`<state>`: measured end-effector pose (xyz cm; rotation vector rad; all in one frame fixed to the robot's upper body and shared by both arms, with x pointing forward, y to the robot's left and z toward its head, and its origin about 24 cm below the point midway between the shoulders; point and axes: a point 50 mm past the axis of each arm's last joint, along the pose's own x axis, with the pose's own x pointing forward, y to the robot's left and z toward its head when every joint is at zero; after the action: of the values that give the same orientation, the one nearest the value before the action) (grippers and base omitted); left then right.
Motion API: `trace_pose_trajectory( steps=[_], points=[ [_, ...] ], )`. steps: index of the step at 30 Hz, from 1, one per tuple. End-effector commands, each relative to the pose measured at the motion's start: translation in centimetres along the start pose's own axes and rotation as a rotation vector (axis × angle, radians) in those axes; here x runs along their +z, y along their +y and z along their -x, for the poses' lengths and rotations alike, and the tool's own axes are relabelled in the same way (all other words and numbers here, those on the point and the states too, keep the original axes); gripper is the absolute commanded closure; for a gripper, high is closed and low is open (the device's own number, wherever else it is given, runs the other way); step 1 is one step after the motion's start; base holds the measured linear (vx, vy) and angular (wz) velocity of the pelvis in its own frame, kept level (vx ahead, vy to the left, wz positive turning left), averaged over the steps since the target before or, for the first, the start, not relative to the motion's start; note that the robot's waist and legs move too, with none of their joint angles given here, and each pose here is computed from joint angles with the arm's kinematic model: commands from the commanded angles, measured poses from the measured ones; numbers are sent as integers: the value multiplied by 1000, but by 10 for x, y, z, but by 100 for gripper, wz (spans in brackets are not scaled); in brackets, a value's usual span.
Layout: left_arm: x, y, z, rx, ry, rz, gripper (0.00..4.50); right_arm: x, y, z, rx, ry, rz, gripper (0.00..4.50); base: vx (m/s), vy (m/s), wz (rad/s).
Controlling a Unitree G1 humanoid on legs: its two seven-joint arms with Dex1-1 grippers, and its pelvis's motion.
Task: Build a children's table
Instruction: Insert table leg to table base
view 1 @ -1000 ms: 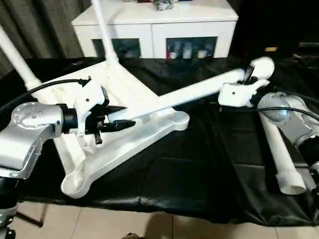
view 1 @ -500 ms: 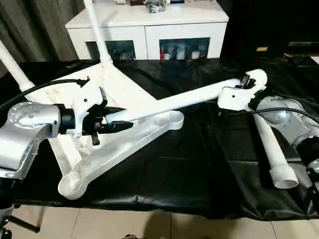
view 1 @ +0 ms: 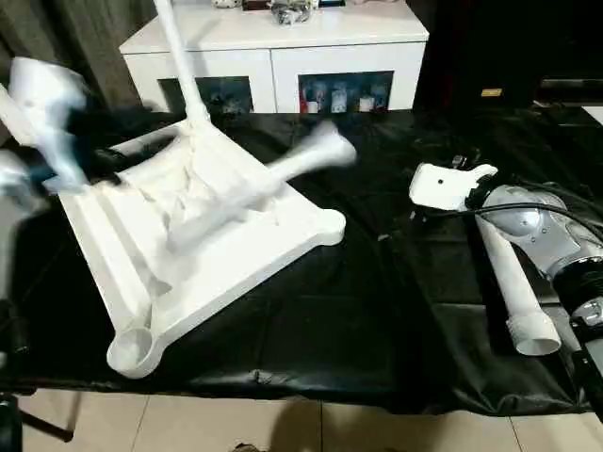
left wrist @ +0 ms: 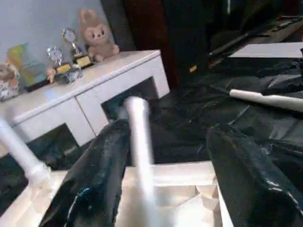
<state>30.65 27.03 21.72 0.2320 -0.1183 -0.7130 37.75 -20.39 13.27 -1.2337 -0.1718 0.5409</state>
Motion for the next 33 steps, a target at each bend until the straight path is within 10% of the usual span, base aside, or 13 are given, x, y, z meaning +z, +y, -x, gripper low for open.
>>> trace_pose_trajectory(
  steps=[1, 17, 33],
  points=[
    [-4, -6, -4, -34, 13, -3, 122, 3, -1, -2, -12, -21, -26, 323, 0, 0, 0],
    [-73, -34, -45, 132, 250, -1, 8, 12, 21, -4, -36, -62, -199, 442, 0, 0, 0],
    [-114, -47, -110, 499, 331, 334, 8, 38, 50, -17, -114, -64, -723, 442, 0, 0, 0]
  ],
)
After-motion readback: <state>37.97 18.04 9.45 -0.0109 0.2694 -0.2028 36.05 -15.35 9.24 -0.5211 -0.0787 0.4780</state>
